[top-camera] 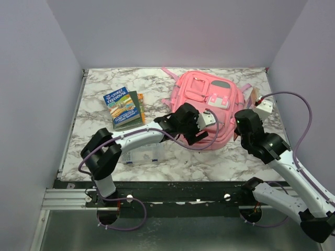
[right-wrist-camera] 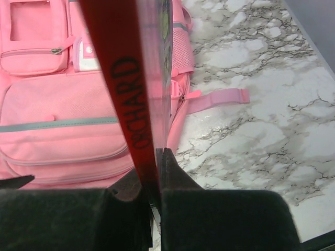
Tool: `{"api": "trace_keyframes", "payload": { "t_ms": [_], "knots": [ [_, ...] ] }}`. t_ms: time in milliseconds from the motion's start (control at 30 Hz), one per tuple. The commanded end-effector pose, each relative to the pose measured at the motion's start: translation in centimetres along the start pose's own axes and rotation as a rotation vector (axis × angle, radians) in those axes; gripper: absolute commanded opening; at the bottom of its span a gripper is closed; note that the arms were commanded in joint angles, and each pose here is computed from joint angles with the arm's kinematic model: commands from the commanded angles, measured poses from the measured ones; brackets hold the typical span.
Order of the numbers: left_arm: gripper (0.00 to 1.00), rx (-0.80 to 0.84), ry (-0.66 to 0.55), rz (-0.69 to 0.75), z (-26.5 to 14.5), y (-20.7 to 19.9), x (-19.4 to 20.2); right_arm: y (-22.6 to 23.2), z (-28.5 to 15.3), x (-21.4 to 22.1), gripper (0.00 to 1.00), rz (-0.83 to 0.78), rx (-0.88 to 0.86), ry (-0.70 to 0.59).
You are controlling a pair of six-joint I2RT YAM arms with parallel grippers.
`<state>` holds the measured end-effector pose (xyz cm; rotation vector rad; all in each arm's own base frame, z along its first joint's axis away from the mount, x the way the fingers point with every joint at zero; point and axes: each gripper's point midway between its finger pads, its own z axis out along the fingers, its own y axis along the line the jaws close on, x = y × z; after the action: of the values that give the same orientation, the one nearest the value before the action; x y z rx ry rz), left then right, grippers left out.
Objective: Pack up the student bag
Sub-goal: Place the book in the student bag.
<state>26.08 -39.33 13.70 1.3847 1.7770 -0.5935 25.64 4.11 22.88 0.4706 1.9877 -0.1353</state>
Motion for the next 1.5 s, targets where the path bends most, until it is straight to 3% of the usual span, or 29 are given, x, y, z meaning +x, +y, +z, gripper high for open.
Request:
{"api": "trace_keyframes", "payload": {
  "t_ms": [0, 467, 600, 800, 900, 1067, 1133, 1267, 1467],
  "knots": [
    [0.73, -0.061, 0.091, 0.117, 1.7, 2.2, 1.1, -0.6, -0.9, 0.1, 0.0, 0.013, -0.038, 0.002],
    [0.67, 0.013, 0.184, 0.043, 5.2, 1.2, 2.8, -1.1, -3.1, -2.2, 0.0, 0.039, -0.094, -0.028],
    [0.4, -0.083, 0.228, 0.018, 6.1, 3.2, 2.8, -1.3, -3.4, -1.8, 0.0, 0.051, -0.1, -0.015],
    [0.0, -0.25, 0.154, -0.015, 4.3, 5.9, -1.4, -0.9, -4.0, -1.0, 0.0, 0.095, -0.148, 0.026],
    [0.0, -0.421, 0.07, -0.069, 1.3, 8.4, -4.1, -0.8, -4.2, -0.4, 0.0, 0.117, -0.148, 0.059],
    [0.0, -0.835, -0.121, -0.251, -8.2, 13.2, -8.5, 1.1, -4.3, 1.2, 0.0, 0.166, -0.226, 0.131],
    [0.0, -0.894, -0.171, -0.296, -10.9, 13.9, -10.0, 2.9, -4.9, 1.6, 0.0, 0.205, -0.312, 0.171],
    [0.0, -0.782, -0.246, -0.384, -12.7, 12.6, -14.2, 7.5, -7.9, 3.8, 0.0, 0.284, -0.561, 0.363],
    [0.0, -0.579, -0.266, -0.414, -10.9, 10.2, -18.9, 10.1, -12.3, 7.1, 0.0, 0.362, -0.8, 0.606]
  ]
}}
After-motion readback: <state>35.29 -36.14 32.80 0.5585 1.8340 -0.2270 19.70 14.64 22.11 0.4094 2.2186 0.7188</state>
